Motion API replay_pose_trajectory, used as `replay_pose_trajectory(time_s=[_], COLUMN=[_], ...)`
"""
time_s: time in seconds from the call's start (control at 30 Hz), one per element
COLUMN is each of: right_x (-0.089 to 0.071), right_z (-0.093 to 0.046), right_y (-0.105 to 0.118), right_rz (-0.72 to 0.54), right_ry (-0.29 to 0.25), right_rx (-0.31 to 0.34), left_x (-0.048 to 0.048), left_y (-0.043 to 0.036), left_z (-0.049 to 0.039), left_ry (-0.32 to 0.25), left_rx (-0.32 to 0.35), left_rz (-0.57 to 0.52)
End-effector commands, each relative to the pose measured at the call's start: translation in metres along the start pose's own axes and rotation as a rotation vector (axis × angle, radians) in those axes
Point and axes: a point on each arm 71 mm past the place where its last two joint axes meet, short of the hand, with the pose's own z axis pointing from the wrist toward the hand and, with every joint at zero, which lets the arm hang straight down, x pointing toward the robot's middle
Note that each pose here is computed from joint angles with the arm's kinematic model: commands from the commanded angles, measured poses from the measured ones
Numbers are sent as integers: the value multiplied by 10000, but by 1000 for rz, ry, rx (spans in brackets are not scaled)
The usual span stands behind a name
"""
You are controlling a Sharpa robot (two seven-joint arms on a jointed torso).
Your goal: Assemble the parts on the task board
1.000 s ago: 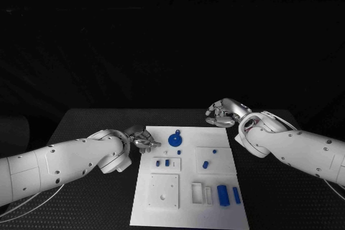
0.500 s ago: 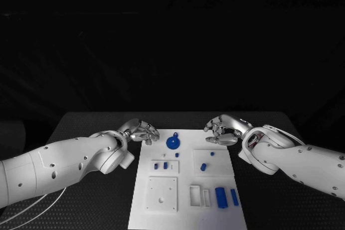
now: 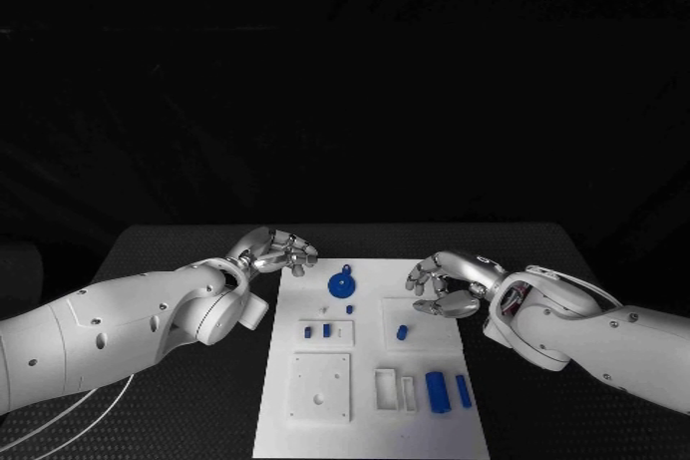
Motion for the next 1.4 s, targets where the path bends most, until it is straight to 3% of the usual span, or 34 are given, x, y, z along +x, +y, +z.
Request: replay_pose_trajectory(time_s=[0.03,0.2,0.4,0.63,0.73,1.03,1.2,1.4], right_x=[35,35,13,-34,-49,-62,-59,-53], right_z=[-19,-33,-43,-49,-54,-40,-32,-22], right_y=[37,59,63,23,4,-40,-40,-30], right_rz=[-52,-61,-62,-60,-55,-42,-39,-38], right_ry=[27,7,-30,-83,-97,-106,-104,-102], right_rx=[-40,-51,-57,-48,-40,-25,-23,-25], left_x=[-5,-5,43,102,121,233,302,362], left_y=[-5,37,120,212,242,350,418,471], left_z=[-19,-86,-279,-506,-561,-598,-582,-553], left_ry=[16,60,160,207,216,211,199,186], left_rx=[32,63,160,229,243,242,227,193], left_rz=[5,140,427,588,629,757,863,891])
